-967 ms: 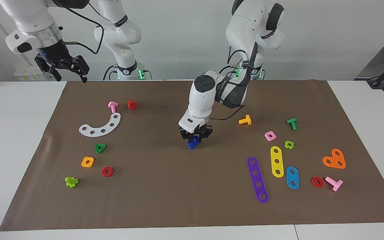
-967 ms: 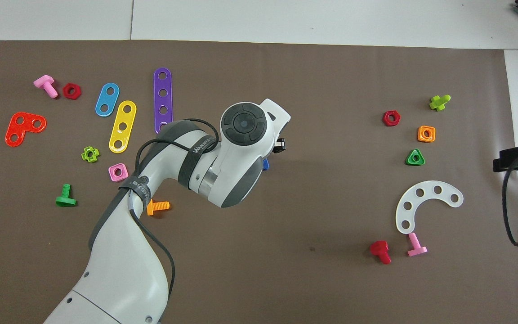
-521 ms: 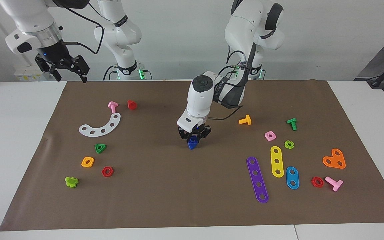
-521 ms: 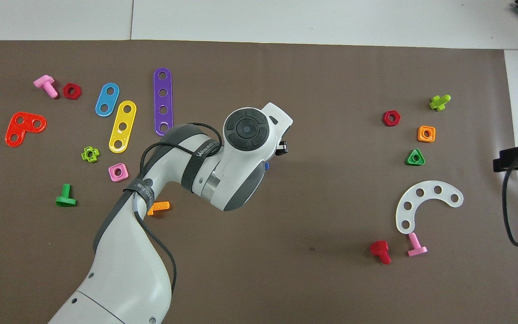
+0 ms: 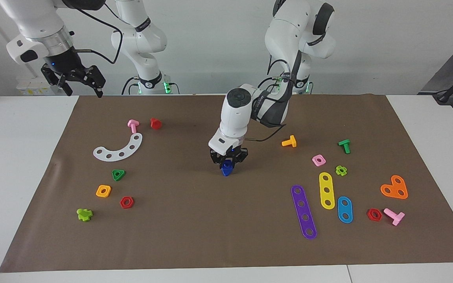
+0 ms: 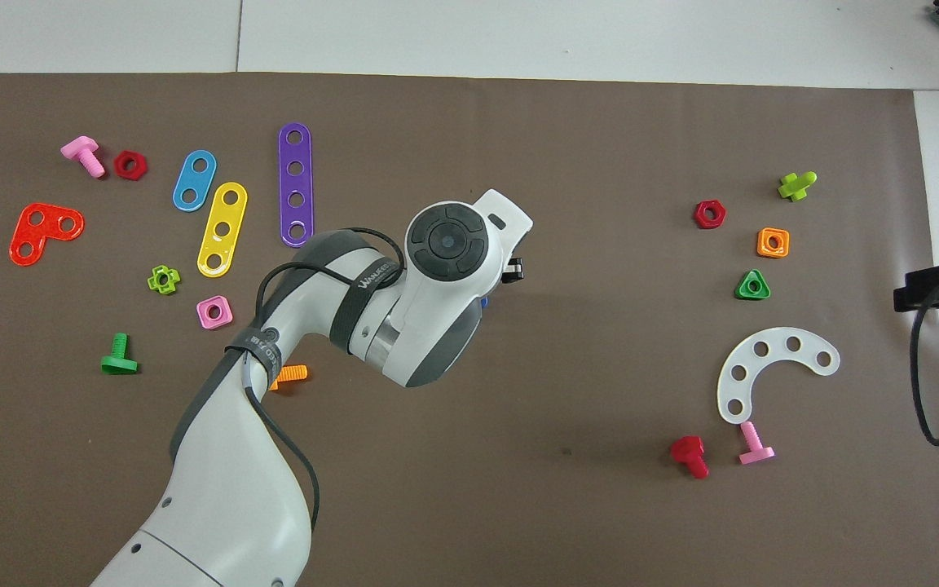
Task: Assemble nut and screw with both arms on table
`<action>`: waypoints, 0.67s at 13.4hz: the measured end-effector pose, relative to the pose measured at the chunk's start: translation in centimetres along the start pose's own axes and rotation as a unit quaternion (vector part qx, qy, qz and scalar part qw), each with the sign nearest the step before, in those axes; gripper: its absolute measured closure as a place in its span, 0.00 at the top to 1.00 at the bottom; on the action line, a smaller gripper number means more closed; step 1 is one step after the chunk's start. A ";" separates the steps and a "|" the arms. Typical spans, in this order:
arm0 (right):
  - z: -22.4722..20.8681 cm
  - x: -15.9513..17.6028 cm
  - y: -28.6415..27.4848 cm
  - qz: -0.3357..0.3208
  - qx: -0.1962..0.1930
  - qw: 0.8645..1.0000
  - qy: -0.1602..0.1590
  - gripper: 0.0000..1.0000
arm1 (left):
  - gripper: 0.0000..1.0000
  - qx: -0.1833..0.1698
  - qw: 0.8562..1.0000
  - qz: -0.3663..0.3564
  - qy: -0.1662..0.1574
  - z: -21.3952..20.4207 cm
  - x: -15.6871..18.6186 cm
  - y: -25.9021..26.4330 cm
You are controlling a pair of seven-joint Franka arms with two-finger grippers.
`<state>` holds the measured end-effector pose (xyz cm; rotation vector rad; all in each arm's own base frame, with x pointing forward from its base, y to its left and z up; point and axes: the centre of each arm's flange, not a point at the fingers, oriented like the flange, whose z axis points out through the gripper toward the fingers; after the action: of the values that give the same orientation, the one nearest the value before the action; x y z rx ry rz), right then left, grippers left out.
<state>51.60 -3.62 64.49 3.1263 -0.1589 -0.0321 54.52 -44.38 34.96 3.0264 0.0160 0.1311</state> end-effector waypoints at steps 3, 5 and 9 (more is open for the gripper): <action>0.0 0.0 0.0 0.000 0.000 1.000 0.000 1.00 | 0.46 -0.001 1.000 0.000 0.001 0.0 -0.3 -0.3; 0.0 0.0 0.0 0.000 0.000 1.000 0.000 1.00 | 0.46 -0.001 1.000 0.000 0.001 0.0 -0.3 -0.2; 0.0 0.0 0.0 0.000 0.000 1.000 0.000 1.00 | 0.46 0.001 1.000 0.001 -0.001 0.0 -0.5 -0.1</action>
<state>51.60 -3.62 64.49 3.1263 -0.1589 -0.0321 54.02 -44.27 34.85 3.0278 0.0114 0.1282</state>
